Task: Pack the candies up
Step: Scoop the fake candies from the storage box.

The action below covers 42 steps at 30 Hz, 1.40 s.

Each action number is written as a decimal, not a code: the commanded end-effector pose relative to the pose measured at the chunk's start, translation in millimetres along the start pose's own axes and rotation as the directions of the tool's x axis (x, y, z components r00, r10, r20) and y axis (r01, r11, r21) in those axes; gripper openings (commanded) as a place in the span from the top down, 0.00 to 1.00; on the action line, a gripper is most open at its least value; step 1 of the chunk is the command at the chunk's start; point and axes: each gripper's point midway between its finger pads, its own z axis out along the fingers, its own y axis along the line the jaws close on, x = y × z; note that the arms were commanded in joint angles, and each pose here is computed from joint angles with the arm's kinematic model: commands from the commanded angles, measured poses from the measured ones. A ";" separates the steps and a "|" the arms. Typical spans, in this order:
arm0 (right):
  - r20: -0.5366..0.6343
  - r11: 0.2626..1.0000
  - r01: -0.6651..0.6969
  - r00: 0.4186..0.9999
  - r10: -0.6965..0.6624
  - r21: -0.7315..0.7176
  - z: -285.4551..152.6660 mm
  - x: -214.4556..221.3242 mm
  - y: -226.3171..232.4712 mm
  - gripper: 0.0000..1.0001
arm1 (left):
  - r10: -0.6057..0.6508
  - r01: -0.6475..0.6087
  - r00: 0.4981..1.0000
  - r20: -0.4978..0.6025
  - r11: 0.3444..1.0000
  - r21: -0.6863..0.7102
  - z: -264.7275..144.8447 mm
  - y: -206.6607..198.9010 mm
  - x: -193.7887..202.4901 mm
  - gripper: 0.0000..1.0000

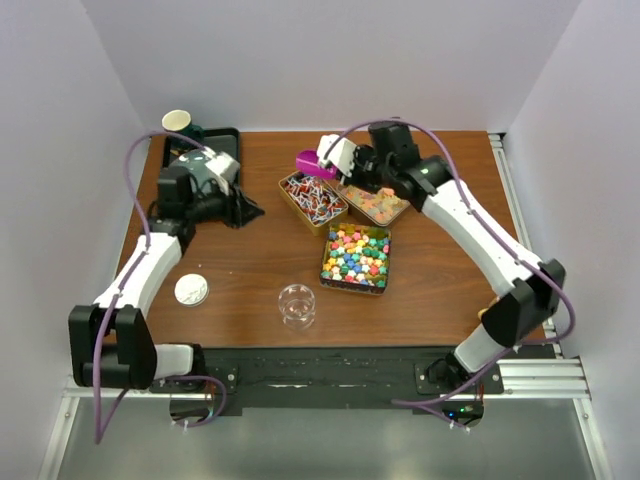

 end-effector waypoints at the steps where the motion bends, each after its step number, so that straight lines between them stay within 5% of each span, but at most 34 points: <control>1: -0.056 0.924 0.274 0.953 -0.299 -0.266 -48.4 24.8 36.5 1.00 | 0.277 -0.272 0.961 -0.004 0.947 0.168 31.3 -27.0 30.4 0.62; 5: -0.156 0.814 0.346 0.874 -0.461 -0.467 -74.5 63.9 54.9 1.00 | 0.264 -0.247 0.964 -0.042 0.939 0.239 52.9 -37.0 55.0 0.93; 7: -0.191 0.768 0.382 0.822 -0.537 -0.515 -81.0 77.4 52.4 1.00 | 0.252 -0.226 0.965 -0.065 0.936 0.269 62.1 -42.0 68.0 1.00; 20: -0.309 0.587 0.430 0.559 -0.770 -0.685 -87.3 133.7 39.4 1.00 | 0.189 -0.121 0.970 -0.155 0.922 0.367 80.4 -72.2 134.2 1.00; 36: -0.291 0.452 0.443 0.386 -0.876 -0.774 -59.9 151.0 48.3 1.00 | 0.178 -0.037 0.956 -0.232 0.860 0.510 87.5 -98.9 184.6 1.00; 42: -0.303 0.458 0.381 0.400 -0.865 -0.803 -51.5 166.3 65.8 1.00 | 0.192 -0.008 0.946 -0.261 0.819 0.574 88.0 -107.6 206.2 1.00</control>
